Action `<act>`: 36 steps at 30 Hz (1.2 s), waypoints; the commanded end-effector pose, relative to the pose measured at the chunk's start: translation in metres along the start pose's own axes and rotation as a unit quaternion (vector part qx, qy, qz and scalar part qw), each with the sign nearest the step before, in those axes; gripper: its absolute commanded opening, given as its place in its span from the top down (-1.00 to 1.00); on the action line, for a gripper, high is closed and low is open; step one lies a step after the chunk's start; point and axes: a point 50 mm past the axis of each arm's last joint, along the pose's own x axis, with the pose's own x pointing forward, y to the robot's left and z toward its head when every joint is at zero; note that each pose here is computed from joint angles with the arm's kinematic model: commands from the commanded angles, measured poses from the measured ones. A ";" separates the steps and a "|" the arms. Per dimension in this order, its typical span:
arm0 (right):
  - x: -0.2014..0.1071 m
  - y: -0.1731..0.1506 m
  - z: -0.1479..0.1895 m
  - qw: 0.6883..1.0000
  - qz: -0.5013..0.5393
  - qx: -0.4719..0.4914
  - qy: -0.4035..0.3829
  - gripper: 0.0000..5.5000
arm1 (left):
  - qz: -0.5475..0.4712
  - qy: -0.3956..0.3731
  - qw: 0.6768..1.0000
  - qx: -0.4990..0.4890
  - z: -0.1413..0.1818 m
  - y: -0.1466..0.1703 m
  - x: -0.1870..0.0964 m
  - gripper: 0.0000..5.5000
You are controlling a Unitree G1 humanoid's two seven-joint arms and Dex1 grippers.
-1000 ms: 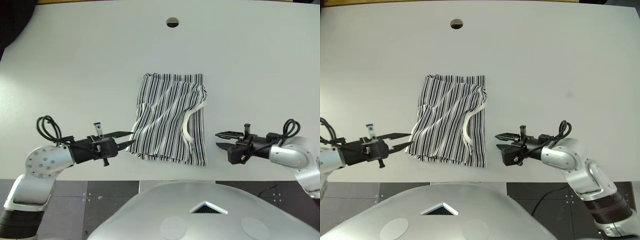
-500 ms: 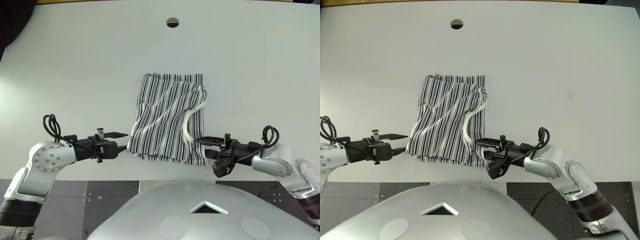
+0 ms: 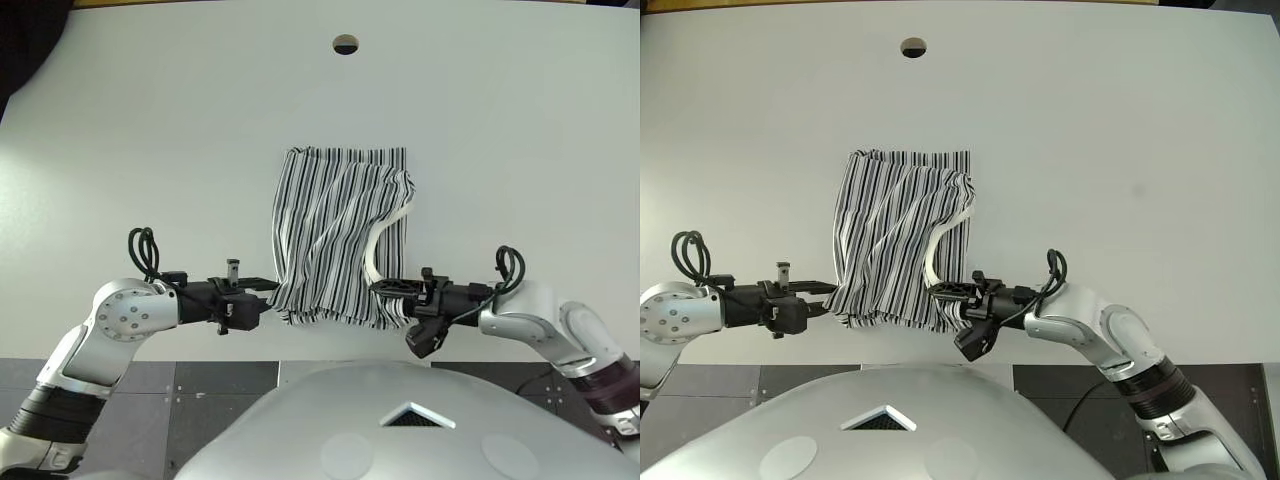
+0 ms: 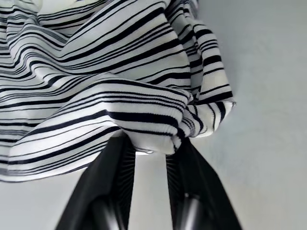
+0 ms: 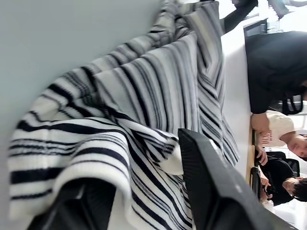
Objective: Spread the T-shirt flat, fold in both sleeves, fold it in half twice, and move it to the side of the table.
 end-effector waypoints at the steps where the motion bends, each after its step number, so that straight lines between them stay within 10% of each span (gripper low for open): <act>1: -0.003 0.003 -0.010 0.999 0.032 -0.016 0.023 0.52 | -0.020 0.000 1.000 0.016 0.002 0.003 0.002 0.83; 7: -0.009 0.005 -0.020 0.997 0.049 0.015 0.052 0.96 | -0.029 -0.018 0.999 0.003 0.007 0.005 0.002 0.96; 13: -0.028 0.010 -0.019 0.969 0.095 0.227 0.019 0.96 | -0.044 -0.051 0.997 -0.032 0.015 0.006 -0.002 0.96; 20: -0.045 -0.025 -0.025 0.902 0.044 0.423 -0.072 0.96 | 0.010 -0.073 0.988 -0.137 0.021 0.028 -0.007 0.96; 36: -0.016 -0.061 -0.129 0.687 -0.106 0.719 -0.004 0.96 | 0.244 -0.072 0.899 -0.358 -0.024 0.123 0.023 0.84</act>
